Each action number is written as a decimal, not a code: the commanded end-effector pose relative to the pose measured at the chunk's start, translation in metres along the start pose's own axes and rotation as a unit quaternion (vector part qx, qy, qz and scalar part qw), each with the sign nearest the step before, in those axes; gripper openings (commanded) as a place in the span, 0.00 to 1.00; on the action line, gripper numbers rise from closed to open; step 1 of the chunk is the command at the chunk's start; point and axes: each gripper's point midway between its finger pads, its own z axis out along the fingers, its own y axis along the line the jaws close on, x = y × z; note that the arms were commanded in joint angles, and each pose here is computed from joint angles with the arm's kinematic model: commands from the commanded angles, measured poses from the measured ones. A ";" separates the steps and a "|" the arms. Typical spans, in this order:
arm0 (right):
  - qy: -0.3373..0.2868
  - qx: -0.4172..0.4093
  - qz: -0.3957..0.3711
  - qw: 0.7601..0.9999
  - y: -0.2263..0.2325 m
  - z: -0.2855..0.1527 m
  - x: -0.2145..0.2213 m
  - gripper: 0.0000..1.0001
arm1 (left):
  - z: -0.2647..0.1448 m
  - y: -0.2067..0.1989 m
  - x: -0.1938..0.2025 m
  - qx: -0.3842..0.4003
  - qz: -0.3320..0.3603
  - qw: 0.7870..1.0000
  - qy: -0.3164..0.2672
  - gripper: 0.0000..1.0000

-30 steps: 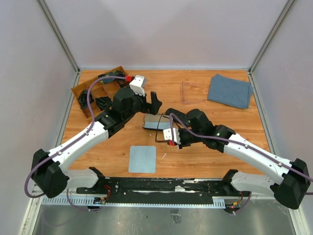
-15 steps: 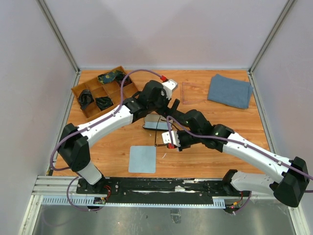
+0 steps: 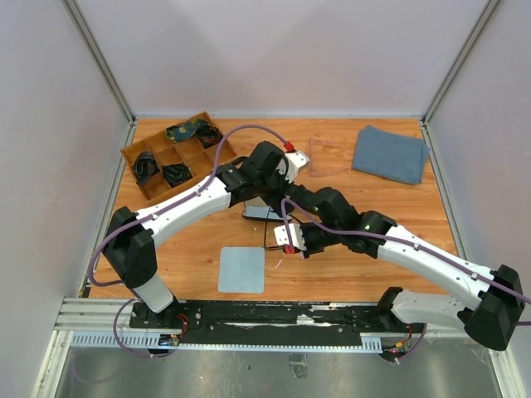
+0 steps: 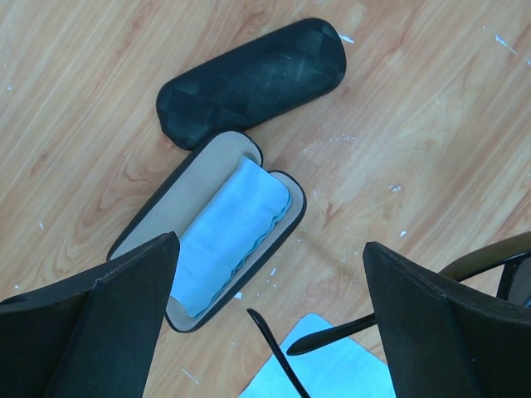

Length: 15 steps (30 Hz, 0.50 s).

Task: Organize the sunglasses
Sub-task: Fold the sunglasses.

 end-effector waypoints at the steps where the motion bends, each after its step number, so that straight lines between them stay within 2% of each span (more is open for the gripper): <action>1: -0.003 0.031 -0.015 0.999 -0.015 -0.008 -0.013 0.01 | -0.004 -0.021 0.010 0.042 0.033 0.998 0.029 0.99; 15: 0.012 0.065 -0.012 0.998 -0.028 -0.011 -0.009 0.01 | -0.011 -0.048 0.018 0.106 0.059 0.992 0.047 0.99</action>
